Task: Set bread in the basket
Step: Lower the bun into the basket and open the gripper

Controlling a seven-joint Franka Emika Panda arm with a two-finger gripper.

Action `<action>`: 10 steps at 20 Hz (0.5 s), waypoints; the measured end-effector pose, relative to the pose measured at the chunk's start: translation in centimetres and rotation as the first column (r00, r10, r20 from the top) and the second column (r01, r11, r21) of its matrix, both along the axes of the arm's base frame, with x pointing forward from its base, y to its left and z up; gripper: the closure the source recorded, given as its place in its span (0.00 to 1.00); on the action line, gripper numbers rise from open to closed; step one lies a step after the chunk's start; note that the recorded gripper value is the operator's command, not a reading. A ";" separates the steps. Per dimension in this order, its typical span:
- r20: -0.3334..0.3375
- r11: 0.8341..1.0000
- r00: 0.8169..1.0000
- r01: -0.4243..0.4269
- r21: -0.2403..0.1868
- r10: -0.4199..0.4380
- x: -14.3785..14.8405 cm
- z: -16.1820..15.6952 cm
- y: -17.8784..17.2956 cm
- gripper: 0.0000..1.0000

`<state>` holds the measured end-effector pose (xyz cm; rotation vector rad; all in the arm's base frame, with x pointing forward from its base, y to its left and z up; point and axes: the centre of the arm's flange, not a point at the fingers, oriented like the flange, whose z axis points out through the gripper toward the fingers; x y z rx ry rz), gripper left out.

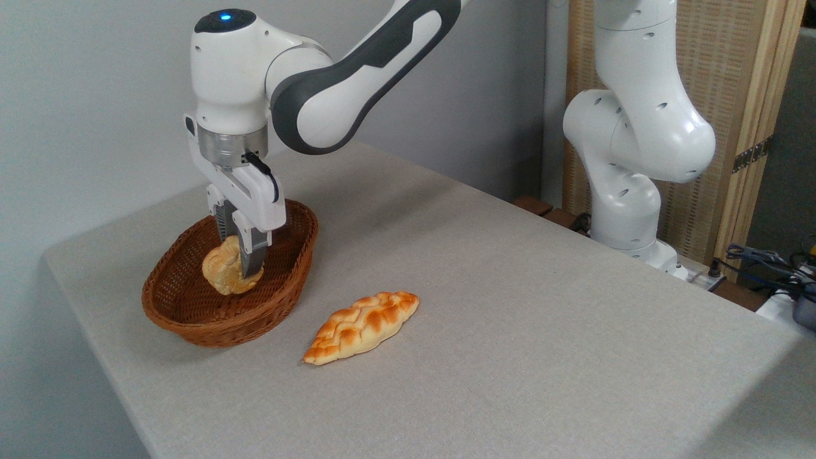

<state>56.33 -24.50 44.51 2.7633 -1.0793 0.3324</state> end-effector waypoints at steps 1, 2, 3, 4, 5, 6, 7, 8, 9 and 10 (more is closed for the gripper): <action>0.004 1.000 1.000 0.000 -0.002 0.000 0.1 0.2 0.0 0.00; 0.008 1.000 1.000 0.000 -0.003 0.000 0.1 0.4 -0.1 0.00; 0.012 1.000 1.000 0.000 -0.005 0.000 0.2 0.6 -0.1 0.00; 0.014 1.000 1.000 0.000 -0.006 0.000 0.2 0.8 -0.1 0.00; 0.015 1.000 1.000 0.000 -0.006 0.000 0.2 0.8 -0.1 0.00; 0.015 1.000 1.000 0.000 -0.006 0.000 0.2 0.8 -0.1 0.00; 0.016 1.000 1.000 -0.001 -0.006 0.001 0.3 0.9 -0.1 0.00; 0.018 1.000 1.000 -0.003 -0.007 0.003 0.3 1.0 0.0 0.00; 0.023 1.000 1.000 -0.005 -0.009 0.005 0.5 1.2 0.1 0.00; 0.030 1.000 1.000 -0.007 -0.008 0.007 0.6 1.5 0.2 0.00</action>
